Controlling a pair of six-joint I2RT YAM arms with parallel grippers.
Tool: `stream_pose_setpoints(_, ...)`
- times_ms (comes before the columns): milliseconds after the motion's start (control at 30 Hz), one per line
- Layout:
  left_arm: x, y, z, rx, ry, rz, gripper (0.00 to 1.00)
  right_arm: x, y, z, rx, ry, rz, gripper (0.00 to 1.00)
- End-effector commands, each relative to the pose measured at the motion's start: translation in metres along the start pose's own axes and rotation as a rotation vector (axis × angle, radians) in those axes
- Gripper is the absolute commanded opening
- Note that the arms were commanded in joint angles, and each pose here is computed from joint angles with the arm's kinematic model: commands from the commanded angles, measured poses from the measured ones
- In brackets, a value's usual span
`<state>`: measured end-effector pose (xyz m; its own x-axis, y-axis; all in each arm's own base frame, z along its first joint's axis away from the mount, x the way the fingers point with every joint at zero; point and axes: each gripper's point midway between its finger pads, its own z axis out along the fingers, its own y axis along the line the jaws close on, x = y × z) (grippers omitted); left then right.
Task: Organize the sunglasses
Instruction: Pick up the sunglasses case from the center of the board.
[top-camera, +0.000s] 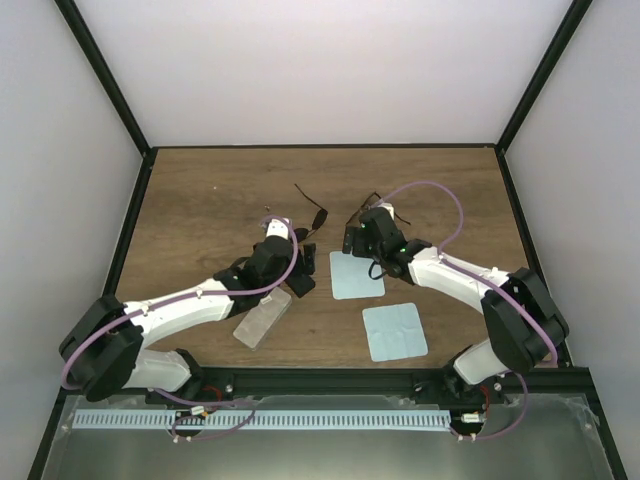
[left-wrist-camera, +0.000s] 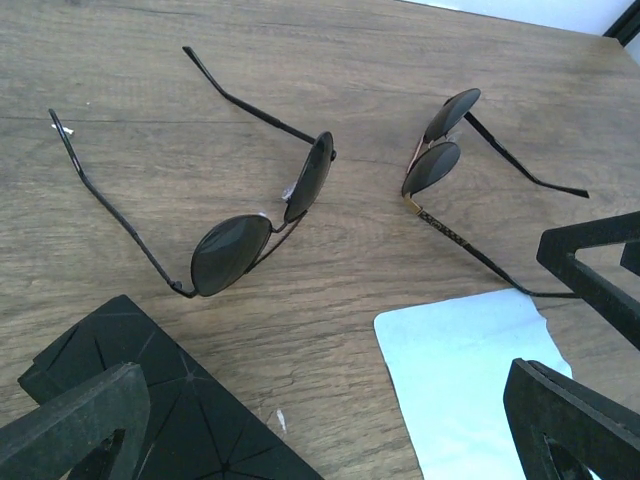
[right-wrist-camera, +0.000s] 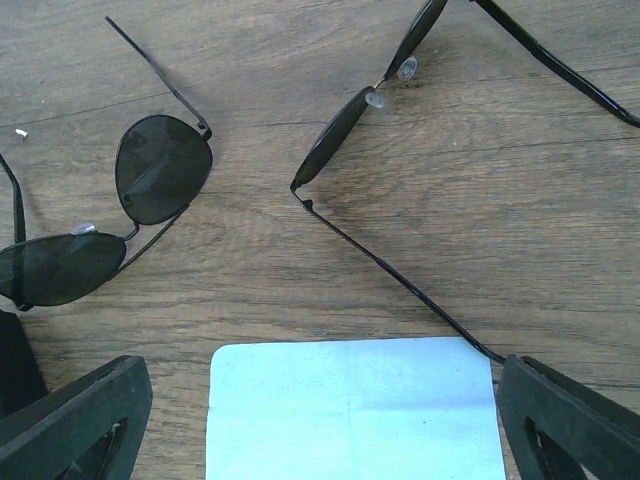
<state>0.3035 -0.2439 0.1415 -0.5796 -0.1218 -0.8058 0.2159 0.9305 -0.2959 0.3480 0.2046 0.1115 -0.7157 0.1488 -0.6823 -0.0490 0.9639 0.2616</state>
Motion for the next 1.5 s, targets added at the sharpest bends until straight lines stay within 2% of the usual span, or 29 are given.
stream_pose_setpoints(0, -0.002, -0.006, 0.001, 0.014, 0.005, 0.019, 1.0, -0.007, 0.002, -0.004, -0.004, -0.025, 0.0, 0.98)
stream_pose_setpoints(333, 0.0, 0.004, -0.003, -0.028, 0.013, 0.044, 1.0, -0.009, 0.002, -0.007, -0.003, -0.034, 0.002, 0.98)
stream_pose_setpoints(367, 0.004, 0.008, -0.003, -0.048, 0.031, 0.058, 0.97, -0.01, 0.003, -0.008, -0.009, -0.033, 0.001, 0.98)
stream_pose_setpoints(400, 0.008, 0.012, -0.003, -0.073, 0.044, 0.072, 0.86, -0.01, 0.005, -0.009, -0.022, -0.032, -0.005, 0.98)
stream_pose_setpoints(433, 0.01, 0.017, -0.005, -0.101, 0.053, 0.092, 0.79, -0.01, 0.007, -0.011, -0.039, -0.034, -0.01, 0.99)
stream_pose_setpoints(467, 0.01, 0.021, -0.007, -0.132, 0.061, 0.12, 0.78, -0.009, 0.011, -0.014, -0.068, -0.038, -0.018, 1.0)
stream_pose_setpoints(500, 0.01, 0.025, -0.009, -0.174, 0.061, 0.147, 0.82, -0.008, 0.015, -0.017, -0.104, -0.045, -0.027, 1.0)
stream_pose_setpoints(567, 0.013, 0.04, -0.013, -0.271, 0.09, 0.197, 0.97, -0.008, 0.022, -0.024, -0.162, -0.062, -0.037, 1.0)
stream_pose_setpoints(600, 0.018, 0.045, -0.012, -0.298, 0.113, 0.217, 1.0, -0.008, 0.023, -0.026, -0.179, -0.069, -0.039, 1.0)
stream_pose_setpoints(767, 0.044, 0.048, -0.009, -0.292, 0.242, 0.29, 1.0, -0.009, 0.026, -0.03, -0.201, -0.075, -0.054, 1.0)
stream_pose_setpoints(967, 0.074, 0.043, -0.009, -0.331, 0.408, 0.299, 1.0, -0.008, 0.029, -0.031, -0.22, -0.073, -0.055, 1.0)
stream_pose_setpoints(1133, 0.093, 0.038, -0.014, -0.299, 0.473, 0.303, 1.0, -0.008, 0.035, -0.036, -0.259, -0.068, -0.053, 1.0)
stream_pose_setpoints(1300, 0.095, 0.044, -0.013, -0.316, 0.441, 0.276, 1.0, -0.011, 0.035, -0.04, -0.265, -0.08, -0.053, 1.0)
stream_pose_setpoints(1467, 0.085, 0.047, -0.014, -0.378, 0.377, 0.164, 1.0, -0.01, 0.034, -0.039, -0.253, -0.075, -0.053, 1.0)
